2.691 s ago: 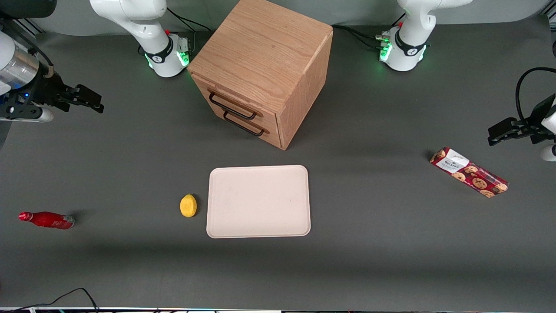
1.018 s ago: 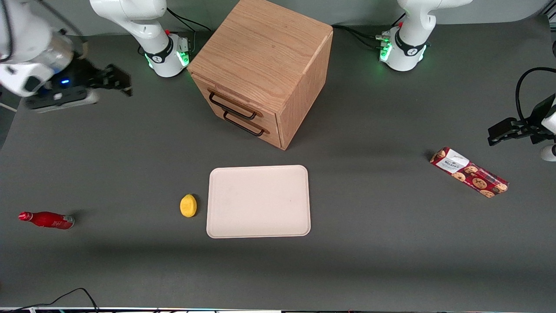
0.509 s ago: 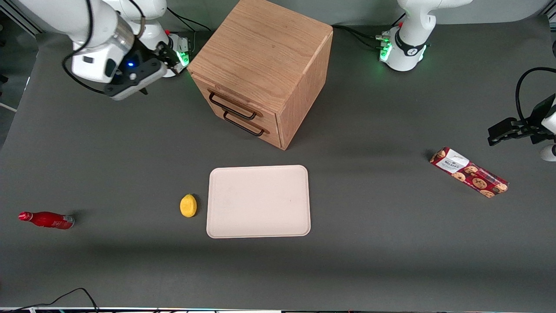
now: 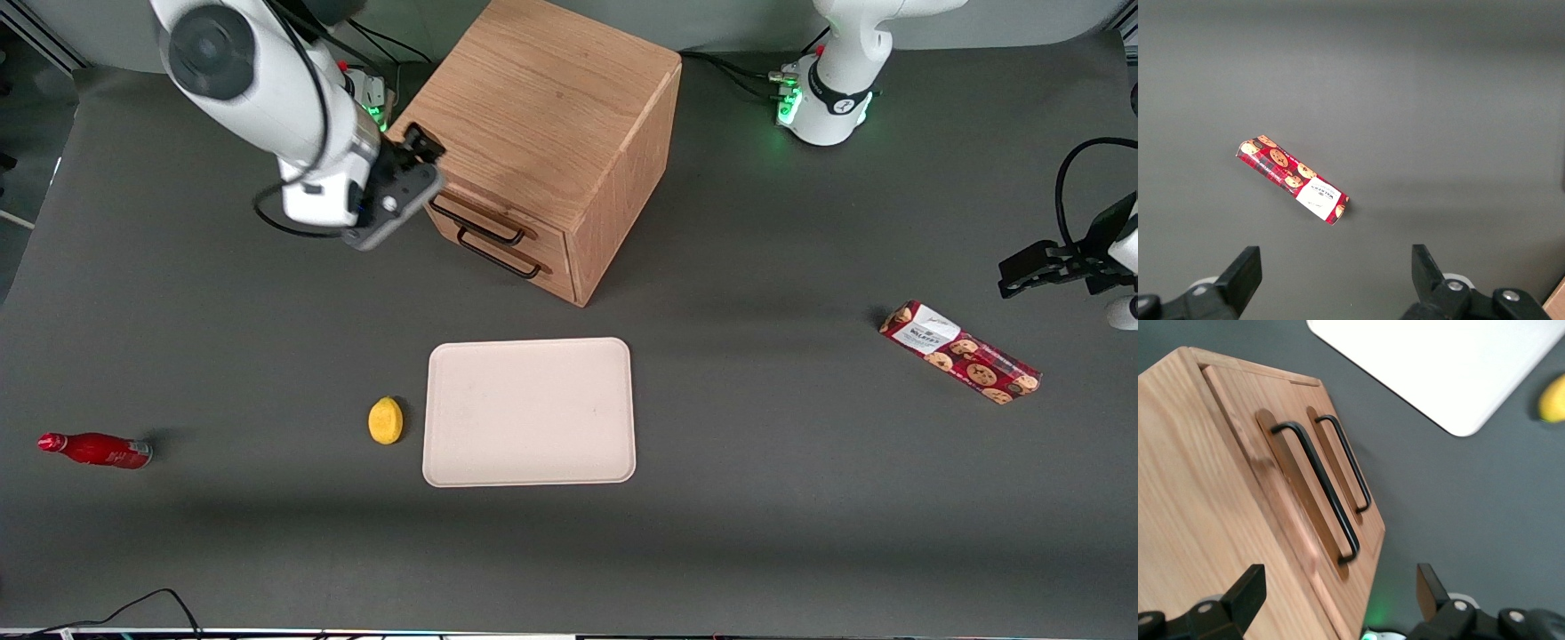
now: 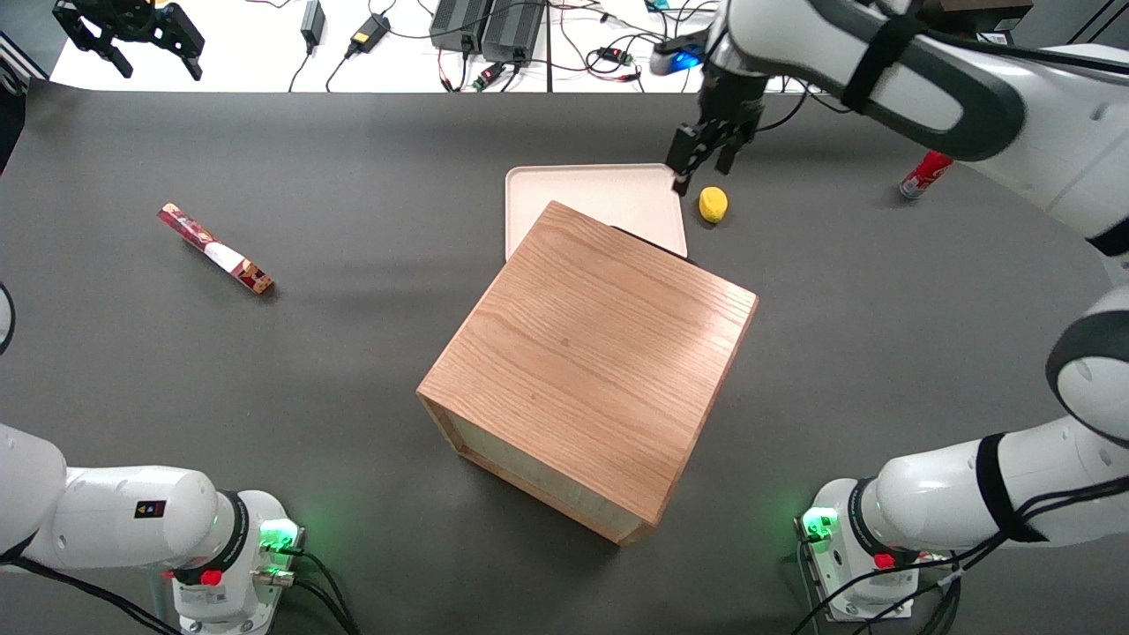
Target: Open upper drawer
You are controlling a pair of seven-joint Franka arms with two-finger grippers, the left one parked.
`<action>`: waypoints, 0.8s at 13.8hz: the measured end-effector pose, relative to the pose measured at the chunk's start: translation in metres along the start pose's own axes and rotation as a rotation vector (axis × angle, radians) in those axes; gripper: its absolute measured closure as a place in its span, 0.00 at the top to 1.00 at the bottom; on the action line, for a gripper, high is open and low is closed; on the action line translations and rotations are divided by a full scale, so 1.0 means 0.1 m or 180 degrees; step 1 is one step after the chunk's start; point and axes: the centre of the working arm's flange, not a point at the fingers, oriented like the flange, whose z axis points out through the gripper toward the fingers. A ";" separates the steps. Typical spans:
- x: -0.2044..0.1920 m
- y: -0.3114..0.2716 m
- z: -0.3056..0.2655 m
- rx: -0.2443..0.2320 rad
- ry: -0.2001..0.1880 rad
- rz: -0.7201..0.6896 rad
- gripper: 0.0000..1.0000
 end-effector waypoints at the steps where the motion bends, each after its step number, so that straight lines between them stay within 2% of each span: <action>1: 0.11 0.02 0.14 0.0068 -0.0029 -0.0033 1.00; 5: 0.41 0.10 0.60 0.0285 -0.0149 -0.0126 1.00; 8: 0.51 0.15 0.76 0.0341 -0.0105 -0.0274 1.00; 11: 0.52 0.22 0.91 0.0357 -0.0116 -0.0430 1.00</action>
